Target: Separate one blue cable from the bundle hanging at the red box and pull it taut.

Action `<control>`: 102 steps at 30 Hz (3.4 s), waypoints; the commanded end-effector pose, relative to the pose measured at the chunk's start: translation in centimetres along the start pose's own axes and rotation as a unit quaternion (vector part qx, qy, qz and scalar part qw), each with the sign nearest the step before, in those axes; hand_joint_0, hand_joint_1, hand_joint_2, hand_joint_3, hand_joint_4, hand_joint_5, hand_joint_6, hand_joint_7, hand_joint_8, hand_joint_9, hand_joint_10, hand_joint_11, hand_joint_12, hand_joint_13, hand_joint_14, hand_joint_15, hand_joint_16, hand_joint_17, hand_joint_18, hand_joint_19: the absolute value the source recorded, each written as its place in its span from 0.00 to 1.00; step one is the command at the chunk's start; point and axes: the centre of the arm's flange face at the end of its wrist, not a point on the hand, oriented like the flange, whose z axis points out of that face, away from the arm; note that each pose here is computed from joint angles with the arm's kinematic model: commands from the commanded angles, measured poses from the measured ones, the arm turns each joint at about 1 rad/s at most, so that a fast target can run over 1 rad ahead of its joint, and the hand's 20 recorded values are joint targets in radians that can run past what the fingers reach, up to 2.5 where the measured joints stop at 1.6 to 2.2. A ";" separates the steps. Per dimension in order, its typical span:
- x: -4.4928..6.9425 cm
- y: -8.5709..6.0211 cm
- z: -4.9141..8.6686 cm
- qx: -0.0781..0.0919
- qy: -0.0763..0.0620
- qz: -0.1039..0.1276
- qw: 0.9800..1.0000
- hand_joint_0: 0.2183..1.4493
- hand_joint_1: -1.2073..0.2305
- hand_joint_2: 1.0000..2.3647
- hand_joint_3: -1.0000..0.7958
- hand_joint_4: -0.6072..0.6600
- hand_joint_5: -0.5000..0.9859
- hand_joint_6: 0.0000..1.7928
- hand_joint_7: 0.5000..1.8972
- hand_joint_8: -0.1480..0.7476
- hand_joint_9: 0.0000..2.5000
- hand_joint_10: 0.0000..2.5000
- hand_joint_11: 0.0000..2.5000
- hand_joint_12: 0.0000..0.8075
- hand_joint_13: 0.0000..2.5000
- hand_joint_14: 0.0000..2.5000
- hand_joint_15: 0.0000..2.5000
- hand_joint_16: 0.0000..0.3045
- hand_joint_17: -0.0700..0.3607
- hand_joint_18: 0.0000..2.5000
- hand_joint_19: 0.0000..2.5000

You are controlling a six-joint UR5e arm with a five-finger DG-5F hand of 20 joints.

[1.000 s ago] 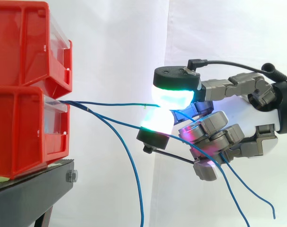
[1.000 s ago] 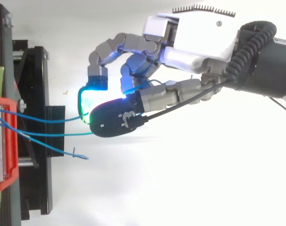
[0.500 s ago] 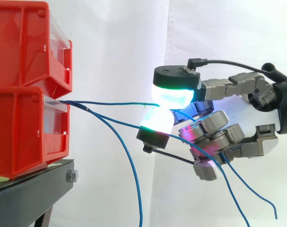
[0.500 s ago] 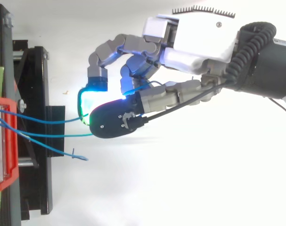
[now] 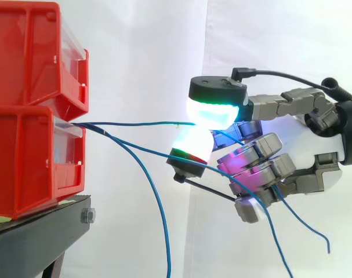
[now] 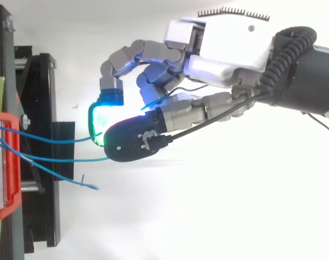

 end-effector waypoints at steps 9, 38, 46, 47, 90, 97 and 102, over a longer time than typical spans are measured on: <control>0.0 -0.7 -0.2 0.006 0.003 0.001 1.000 0.45 0.26 0.01 0.38 0.38 0.19 0.51 0.53 0.50 0.25 0.66 0.56 0.48 0.28 0.59 0.56 0.16 0.41 0.34 0.40; -0.1 -1.6 -0.3 0.003 0.005 0.016 1.000 0.26 0.28 0.00 0.28 0.56 0.20 0.48 0.38 0.53 0.25 0.63 0.56 0.51 0.30 0.54 0.57 0.17 0.43 0.35 0.38; -0.1 -1.6 -0.3 0.003 0.005 0.016 1.000 0.24 0.43 0.00 0.28 0.59 0.20 0.47 0.38 0.54 0.26 0.65 0.53 0.52 0.30 0.53 0.55 0.18 0.44 0.35 0.39; -0.2 -1.7 -0.4 0.007 0.005 0.015 1.000 0.24 0.45 0.00 0.28 0.58 0.20 0.47 0.38 0.55 0.26 0.64 0.53 0.52 0.31 0.52 0.54 0.18 0.44 0.35 0.39; -0.1 -1.8 -0.5 0.012 0.006 0.013 1.000 0.31 0.37 0.01 0.33 0.57 0.20 0.48 0.37 0.52 0.29 0.58 0.57 0.48 0.35 0.45 0.60 0.16 0.42 0.36 0.40; -0.1 -1.8 -0.5 0.012 0.006 0.013 1.000 0.31 0.37 0.01 0.33 0.58 0.20 0.48 0.39 0.52 0.29 0.58 0.57 0.48 0.35 0.44 0.60 0.16 0.42 0.36 0.40; 0.0 -1.8 -0.5 0.012 0.006 0.013 1.000 0.33 0.35 0.01 0.41 0.54 0.21 0.49 0.43 0.51 0.30 0.57 0.58 0.48 0.35 0.43 0.61 0.16 0.42 0.37 0.40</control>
